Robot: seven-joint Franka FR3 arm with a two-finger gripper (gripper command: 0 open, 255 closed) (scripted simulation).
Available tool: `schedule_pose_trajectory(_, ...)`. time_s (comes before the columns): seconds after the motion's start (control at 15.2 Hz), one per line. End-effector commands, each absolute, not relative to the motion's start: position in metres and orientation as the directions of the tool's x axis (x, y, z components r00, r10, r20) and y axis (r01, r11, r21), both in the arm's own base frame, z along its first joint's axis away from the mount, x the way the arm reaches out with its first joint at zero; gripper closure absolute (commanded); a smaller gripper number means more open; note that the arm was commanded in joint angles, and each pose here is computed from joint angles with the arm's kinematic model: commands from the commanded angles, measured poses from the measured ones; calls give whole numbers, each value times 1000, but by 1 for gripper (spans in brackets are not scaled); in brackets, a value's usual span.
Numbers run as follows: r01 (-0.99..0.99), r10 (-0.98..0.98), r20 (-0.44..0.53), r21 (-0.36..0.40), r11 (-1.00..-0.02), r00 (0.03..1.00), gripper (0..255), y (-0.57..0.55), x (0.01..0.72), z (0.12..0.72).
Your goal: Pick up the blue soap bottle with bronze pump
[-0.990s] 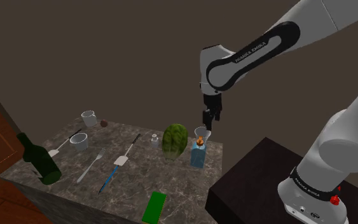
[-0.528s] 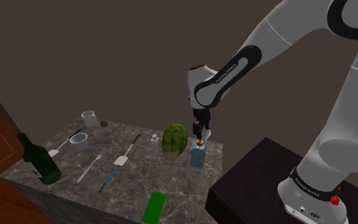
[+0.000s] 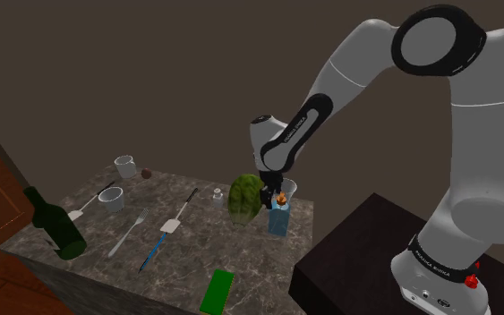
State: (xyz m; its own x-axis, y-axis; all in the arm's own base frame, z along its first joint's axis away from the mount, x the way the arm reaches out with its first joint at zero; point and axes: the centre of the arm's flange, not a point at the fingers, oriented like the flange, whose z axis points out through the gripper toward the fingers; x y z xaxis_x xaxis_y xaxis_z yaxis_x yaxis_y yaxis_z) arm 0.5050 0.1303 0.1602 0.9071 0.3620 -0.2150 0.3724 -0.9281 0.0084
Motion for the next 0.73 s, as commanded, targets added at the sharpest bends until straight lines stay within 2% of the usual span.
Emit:
schedule_pose_trajectory(0.0,375,365,-215,9,-927,906,0,131,508,147)
schedule_pose_trajectory(0.46,375,365,-215,9,-927,906,0,131,508,117)
schedule_pose_trajectory(0.53,376,365,-215,9,-927,906,255,131,508,117)
schedule_pose_trajectory(0.66,376,365,-215,9,-927,906,255,131,509,117)
